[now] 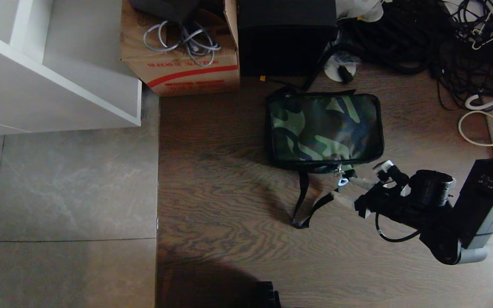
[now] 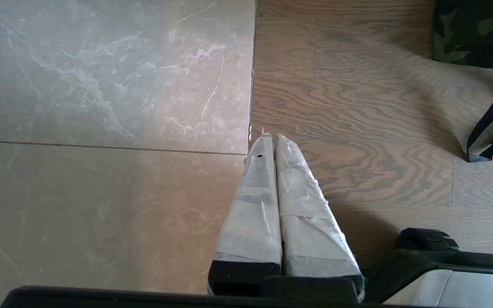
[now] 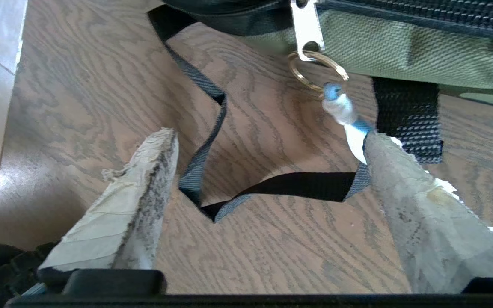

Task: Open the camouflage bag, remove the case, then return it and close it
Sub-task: Open the top of the storage box

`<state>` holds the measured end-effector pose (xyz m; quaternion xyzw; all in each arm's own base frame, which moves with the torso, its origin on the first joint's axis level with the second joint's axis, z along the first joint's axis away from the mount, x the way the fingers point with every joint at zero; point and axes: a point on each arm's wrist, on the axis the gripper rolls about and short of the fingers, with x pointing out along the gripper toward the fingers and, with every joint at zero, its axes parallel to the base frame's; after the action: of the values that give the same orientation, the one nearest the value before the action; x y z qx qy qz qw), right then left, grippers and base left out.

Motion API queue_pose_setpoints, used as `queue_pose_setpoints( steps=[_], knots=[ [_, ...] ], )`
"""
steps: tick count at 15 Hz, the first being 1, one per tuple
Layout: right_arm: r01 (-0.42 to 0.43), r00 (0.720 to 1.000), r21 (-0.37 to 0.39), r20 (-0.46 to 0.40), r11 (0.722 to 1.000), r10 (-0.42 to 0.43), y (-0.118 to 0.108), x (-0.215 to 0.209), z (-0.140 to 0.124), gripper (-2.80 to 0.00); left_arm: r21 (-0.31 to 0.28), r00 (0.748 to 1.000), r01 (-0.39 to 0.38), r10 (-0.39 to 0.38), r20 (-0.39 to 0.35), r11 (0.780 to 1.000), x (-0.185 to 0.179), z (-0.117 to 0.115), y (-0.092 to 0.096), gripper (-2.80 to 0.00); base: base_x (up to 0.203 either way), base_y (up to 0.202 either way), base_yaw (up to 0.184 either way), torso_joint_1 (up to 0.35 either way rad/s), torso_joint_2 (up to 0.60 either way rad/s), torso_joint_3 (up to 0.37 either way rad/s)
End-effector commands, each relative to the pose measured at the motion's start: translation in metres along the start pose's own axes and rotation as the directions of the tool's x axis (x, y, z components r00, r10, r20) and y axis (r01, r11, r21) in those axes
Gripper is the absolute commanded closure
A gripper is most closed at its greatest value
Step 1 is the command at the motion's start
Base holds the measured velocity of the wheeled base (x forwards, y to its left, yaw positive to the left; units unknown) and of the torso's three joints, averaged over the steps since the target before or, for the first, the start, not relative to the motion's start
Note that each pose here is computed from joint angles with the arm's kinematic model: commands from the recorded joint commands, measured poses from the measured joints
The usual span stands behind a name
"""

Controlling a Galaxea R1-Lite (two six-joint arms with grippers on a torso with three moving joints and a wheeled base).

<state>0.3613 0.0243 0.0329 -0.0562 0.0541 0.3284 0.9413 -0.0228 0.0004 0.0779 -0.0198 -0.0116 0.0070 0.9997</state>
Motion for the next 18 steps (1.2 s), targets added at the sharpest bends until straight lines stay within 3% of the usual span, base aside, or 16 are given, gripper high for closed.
queue_pose_setpoints(
  steps=[1, 18],
  knots=[
    [-0.002, 1.000, -0.007, 0.006, 1.000, 0.002, -0.003, 0.005, -0.005, -2.80, 0.000, 1.000, -0.003, 0.003, -0.009, 1.000, 0.001, -0.003, 0.000, 0.00, 0.000, 0.000, 0.000, 0.000, 0.00, 0.000],
    [0.003, 0.994, -0.043, 0.106, 0.999, 0.002, -0.021, 0.038, 0.000, -2.80, 0.000, 1.000, -0.003, 0.003, -0.009, 1.000, 0.001, -0.003, 0.000, 0.00, 0.000, 0.000, 0.000, 0.000, 0.00, 0.000]
  ],
)
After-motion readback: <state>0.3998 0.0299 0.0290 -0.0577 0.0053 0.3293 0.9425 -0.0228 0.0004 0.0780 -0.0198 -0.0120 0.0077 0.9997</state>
